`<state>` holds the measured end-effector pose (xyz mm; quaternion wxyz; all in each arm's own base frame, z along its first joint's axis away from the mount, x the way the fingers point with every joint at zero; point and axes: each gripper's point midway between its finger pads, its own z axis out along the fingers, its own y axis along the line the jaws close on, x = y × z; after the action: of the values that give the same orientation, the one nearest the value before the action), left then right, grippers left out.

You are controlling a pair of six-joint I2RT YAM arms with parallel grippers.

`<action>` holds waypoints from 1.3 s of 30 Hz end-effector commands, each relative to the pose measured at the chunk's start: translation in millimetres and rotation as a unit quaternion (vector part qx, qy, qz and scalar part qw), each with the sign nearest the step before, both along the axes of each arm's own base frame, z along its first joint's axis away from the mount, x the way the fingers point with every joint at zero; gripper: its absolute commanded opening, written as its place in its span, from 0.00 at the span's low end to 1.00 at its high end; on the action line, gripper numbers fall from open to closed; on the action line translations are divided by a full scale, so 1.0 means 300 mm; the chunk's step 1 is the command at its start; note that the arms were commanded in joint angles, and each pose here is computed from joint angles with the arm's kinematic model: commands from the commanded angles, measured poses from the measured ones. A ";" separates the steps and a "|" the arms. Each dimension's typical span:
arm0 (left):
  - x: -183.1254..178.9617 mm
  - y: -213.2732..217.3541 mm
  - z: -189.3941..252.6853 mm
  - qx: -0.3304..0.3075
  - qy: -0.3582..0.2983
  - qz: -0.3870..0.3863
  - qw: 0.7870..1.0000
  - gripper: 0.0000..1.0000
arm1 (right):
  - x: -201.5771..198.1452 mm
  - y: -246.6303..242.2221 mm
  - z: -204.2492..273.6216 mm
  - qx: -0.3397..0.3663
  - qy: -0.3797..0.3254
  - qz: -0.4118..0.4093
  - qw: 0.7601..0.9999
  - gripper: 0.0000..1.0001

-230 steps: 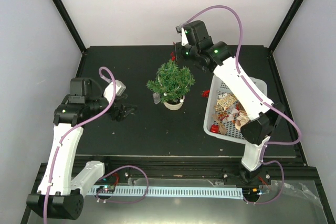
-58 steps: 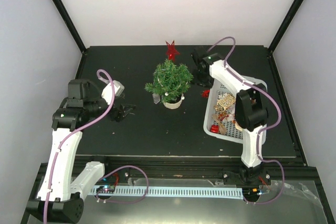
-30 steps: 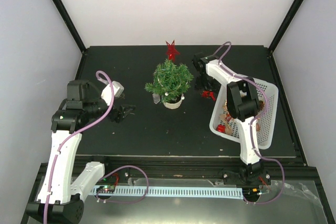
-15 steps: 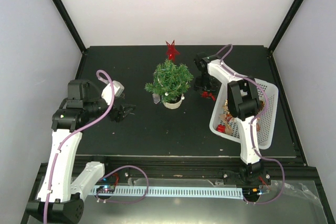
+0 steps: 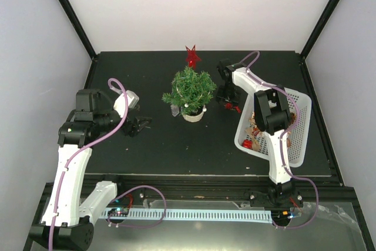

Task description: Decorate the small christmas tree

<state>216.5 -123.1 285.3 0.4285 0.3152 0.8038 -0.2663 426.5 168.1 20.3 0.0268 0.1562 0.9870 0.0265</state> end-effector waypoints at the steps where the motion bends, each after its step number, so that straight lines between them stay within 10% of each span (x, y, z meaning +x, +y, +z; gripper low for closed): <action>1: -0.002 -0.010 0.030 -0.008 -0.009 -0.007 1.000 0.83 | 0.000 0.007 -0.037 0.010 0.007 0.001 1.000 0.59; 19: -0.005 -0.008 0.023 -0.008 -0.009 -0.006 1.000 0.83 | 0.003 0.091 -0.045 0.072 -0.009 0.016 0.997 0.01; 29: -0.006 -0.008 0.021 -0.008 -0.009 -0.006 1.000 0.83 | 0.019 0.063 0.058 0.056 -0.048 0.020 0.997 0.01; 34: -0.007 -0.009 0.017 -0.008 -0.010 -0.006 1.000 0.83 | 0.016 0.046 0.102 0.045 -0.057 0.029 0.997 0.23; 39: -0.007 -0.007 0.017 -0.008 -0.011 -0.005 1.000 0.83 | 0.029 0.049 0.149 0.051 -0.078 0.030 0.995 0.23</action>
<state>216.5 -123.1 284.3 0.4280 0.3151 0.8040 -0.2667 431.4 183.4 38.8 0.0625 0.1327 0.9855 0.0849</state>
